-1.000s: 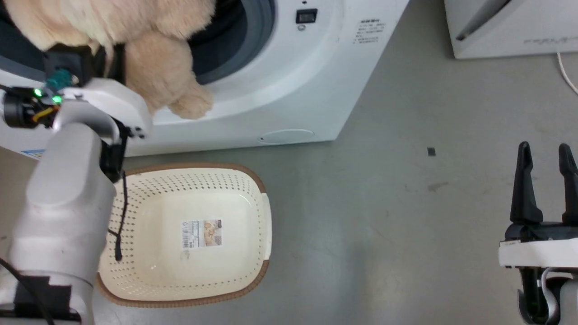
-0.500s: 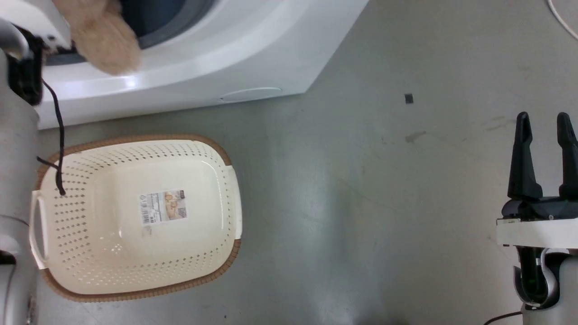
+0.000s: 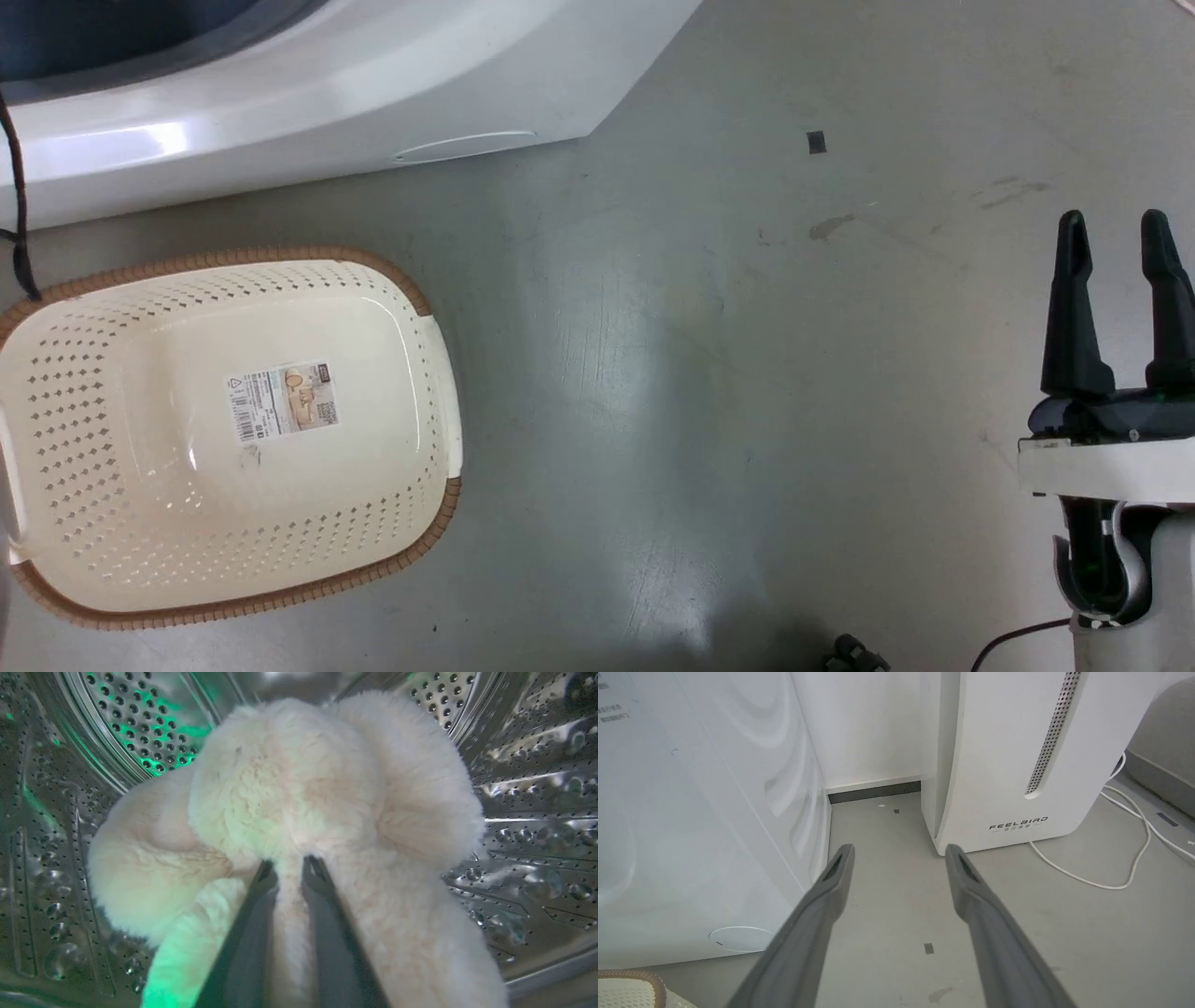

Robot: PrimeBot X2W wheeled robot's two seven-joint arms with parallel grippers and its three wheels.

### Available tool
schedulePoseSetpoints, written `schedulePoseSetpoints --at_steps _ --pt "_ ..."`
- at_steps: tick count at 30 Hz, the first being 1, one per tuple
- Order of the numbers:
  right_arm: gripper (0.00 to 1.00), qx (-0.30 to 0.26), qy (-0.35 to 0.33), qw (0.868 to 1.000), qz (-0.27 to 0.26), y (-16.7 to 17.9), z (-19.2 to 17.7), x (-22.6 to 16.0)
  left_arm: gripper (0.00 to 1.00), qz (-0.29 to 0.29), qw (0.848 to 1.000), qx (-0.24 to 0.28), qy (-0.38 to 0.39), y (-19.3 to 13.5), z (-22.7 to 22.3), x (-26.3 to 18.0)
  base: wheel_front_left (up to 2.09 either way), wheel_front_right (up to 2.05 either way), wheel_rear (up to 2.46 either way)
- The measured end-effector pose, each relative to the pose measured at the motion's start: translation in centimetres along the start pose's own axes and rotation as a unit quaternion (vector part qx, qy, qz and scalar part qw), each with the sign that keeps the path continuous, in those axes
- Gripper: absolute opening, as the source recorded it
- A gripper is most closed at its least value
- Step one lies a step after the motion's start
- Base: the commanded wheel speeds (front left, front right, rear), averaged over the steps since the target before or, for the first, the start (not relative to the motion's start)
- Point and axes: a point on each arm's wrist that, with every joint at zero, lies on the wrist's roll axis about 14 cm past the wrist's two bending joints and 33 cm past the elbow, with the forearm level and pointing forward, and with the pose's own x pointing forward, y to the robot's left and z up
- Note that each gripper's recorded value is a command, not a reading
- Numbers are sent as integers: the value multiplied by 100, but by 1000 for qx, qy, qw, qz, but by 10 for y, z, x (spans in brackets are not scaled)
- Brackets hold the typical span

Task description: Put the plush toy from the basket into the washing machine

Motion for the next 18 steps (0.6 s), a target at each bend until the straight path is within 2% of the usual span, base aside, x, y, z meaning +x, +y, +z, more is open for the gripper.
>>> schedulePoseSetpoints --at_steps 10,18 --pt "100 11 -8 1000 10 8 6 0 100 6 1000 6 -13 4 19 -5 0 0 0" --pt "100 17 -34 999 24 18 27 -1 100 3 1000 6 1 2 20 -33 0 0 0"
